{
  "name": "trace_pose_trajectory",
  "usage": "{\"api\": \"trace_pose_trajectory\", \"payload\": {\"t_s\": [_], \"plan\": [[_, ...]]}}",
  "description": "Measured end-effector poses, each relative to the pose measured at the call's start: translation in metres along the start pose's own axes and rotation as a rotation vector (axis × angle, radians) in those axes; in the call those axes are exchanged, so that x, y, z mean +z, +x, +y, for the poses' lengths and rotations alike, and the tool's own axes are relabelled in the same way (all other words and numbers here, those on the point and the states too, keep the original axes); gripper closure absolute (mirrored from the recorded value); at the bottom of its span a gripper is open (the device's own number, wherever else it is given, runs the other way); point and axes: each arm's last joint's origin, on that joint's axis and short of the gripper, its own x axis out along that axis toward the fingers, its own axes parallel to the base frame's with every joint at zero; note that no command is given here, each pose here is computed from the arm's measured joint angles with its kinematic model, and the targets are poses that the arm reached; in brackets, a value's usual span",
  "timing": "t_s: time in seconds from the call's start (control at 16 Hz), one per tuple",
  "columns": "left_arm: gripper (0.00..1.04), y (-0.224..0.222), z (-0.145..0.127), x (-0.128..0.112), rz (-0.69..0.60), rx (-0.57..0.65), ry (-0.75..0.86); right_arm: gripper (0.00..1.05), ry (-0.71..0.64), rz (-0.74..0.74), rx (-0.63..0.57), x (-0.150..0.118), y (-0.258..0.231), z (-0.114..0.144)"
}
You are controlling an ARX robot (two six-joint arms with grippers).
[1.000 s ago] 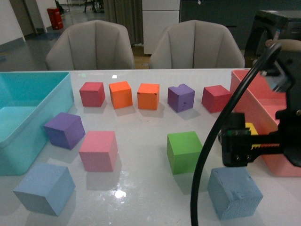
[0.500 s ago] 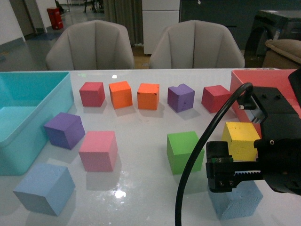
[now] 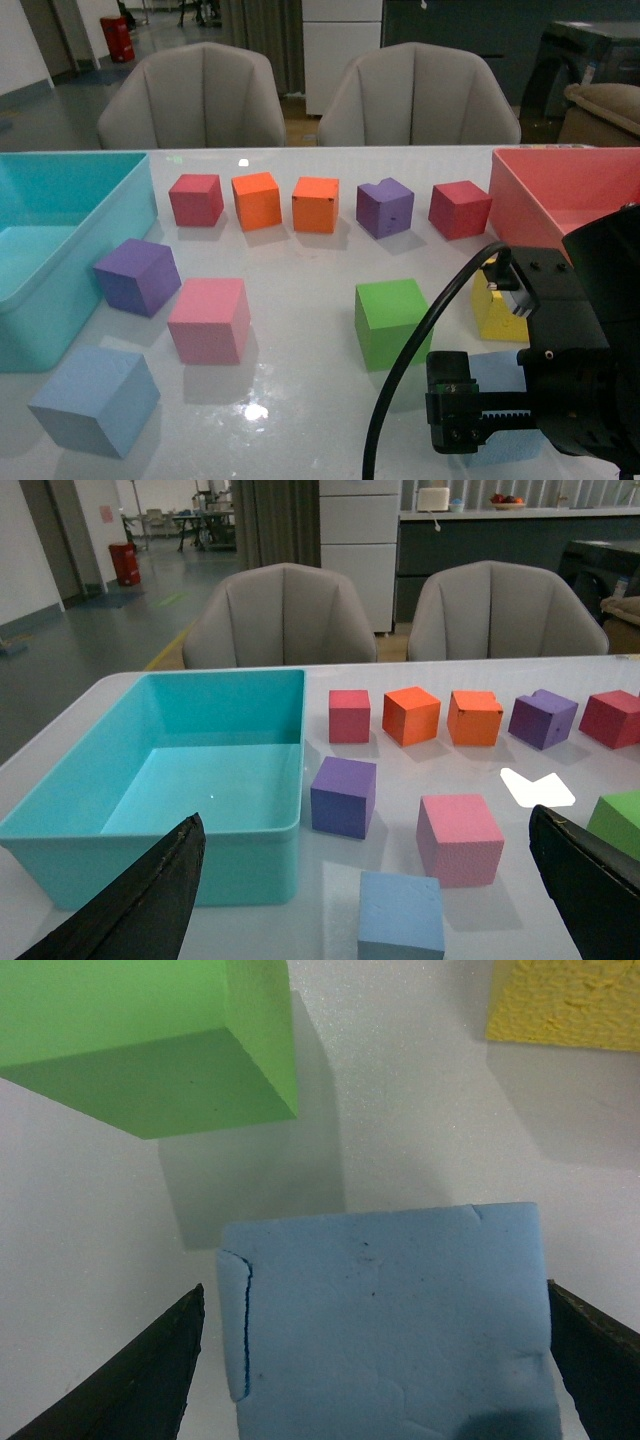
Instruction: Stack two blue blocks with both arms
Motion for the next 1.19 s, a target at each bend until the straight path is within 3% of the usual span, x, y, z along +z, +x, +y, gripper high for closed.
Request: {"api": "trace_pose_trajectory", "payload": {"t_s": [0.19, 0.5, 0.81, 1.0, 1.19], "plan": [[0.07, 0.0, 0.0, 0.0, 0.0, 0.0, 0.0, 0.07, 0.0, 0.018, -0.007, -0.007, 0.01, -0.002], [0.07, 0.0, 0.0, 0.0, 0.0, 0.0, 0.0, 0.54, 0.0, 0.008, -0.012, -0.01, 0.007, -0.003], [0.07, 0.0, 0.0, 0.0, 0.0, 0.0, 0.0, 0.6, -0.018, -0.121, 0.01, 0.016, -0.043, 0.003], [0.07, 0.0, 0.0, 0.0, 0.0, 0.0, 0.0, 0.6, -0.035, -0.224, 0.038, 0.057, -0.065, 0.016], [0.07, 0.0, 0.0, 0.0, 0.0, 0.0, 0.0, 0.61, -0.054, -0.23, 0.043, 0.093, -0.046, 0.032]]}}
